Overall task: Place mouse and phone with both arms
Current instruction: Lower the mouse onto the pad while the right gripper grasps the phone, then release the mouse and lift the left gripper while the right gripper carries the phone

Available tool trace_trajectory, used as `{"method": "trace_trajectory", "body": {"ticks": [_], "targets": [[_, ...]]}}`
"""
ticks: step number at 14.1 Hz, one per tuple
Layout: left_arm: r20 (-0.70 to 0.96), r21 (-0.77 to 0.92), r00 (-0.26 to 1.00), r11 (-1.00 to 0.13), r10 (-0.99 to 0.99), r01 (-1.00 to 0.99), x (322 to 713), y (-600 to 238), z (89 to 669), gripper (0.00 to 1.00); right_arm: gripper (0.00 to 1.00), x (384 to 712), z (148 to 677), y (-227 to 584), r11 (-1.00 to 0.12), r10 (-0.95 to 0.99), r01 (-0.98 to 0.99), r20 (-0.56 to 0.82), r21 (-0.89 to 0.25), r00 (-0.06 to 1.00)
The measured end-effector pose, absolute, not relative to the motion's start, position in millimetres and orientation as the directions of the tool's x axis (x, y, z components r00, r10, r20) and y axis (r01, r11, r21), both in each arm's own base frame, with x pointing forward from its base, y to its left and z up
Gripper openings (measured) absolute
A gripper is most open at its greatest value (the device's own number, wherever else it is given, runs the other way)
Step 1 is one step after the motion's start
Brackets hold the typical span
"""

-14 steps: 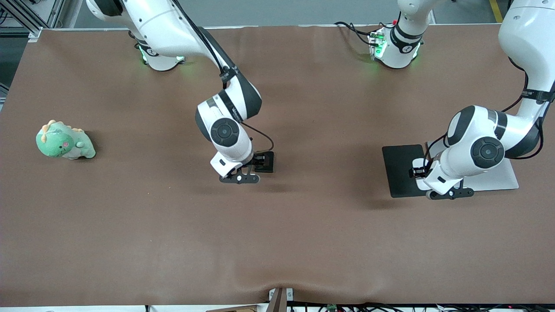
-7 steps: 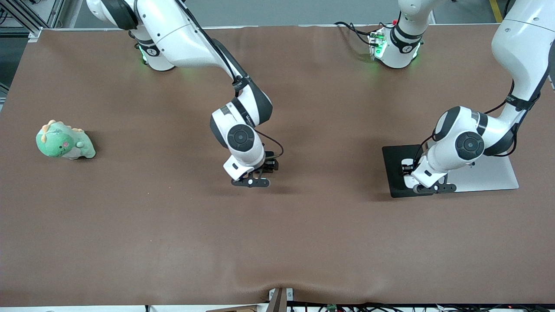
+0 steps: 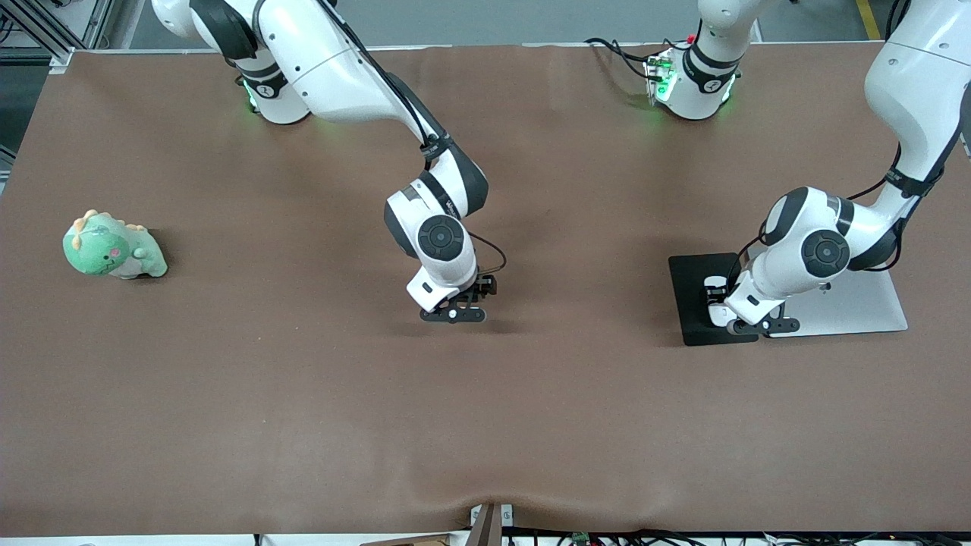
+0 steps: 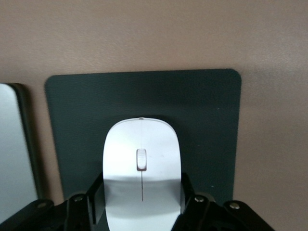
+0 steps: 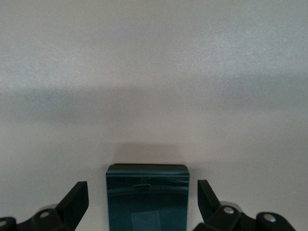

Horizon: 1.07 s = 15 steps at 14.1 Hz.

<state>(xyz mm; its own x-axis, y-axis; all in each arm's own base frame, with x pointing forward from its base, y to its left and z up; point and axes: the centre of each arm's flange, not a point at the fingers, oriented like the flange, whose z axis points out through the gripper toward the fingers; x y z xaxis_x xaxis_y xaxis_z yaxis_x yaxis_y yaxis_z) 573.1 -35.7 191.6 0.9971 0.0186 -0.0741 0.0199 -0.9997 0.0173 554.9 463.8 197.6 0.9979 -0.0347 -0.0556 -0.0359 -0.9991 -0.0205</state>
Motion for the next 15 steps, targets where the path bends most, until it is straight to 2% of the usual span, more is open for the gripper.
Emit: {"method": "trace_trajectory", "body": {"ticks": [6,7,10,11,14,15], "targets": [[-0.081,0.023,0.996,-0.999,0.028,0.030,572,-32,188,0.62,1.00,553,186,463,-0.999,-0.040,-0.041,-0.066,-0.009,0.997],[-0.081,0.023,0.996,-0.999,0.029,0.031,572,-31,187,0.67,1.00,552,184,463,-0.999,-0.045,-0.046,-0.067,-0.007,0.997],[-0.080,0.023,0.996,-0.999,0.039,0.041,572,-30,188,0.95,1.00,552,181,464,-0.998,-0.062,-0.062,-0.062,-0.009,0.996],[-0.078,0.023,0.996,-0.999,0.041,0.043,573,-30,188,1.00,1.00,552,180,465,-0.998,-0.066,-0.067,-0.058,-0.012,0.996],[-0.041,0.021,0.998,-0.999,0.046,0.047,586,-29,205,1.00,1.00,552,175,465,-0.997,-0.070,-0.071,-0.055,-0.013,0.996],[-0.017,0.016,0.999,-0.999,0.044,0.045,594,-31,220,1.00,0.91,552,175,465,-0.997,-0.071,-0.072,-0.053,-0.013,0.996]]}}
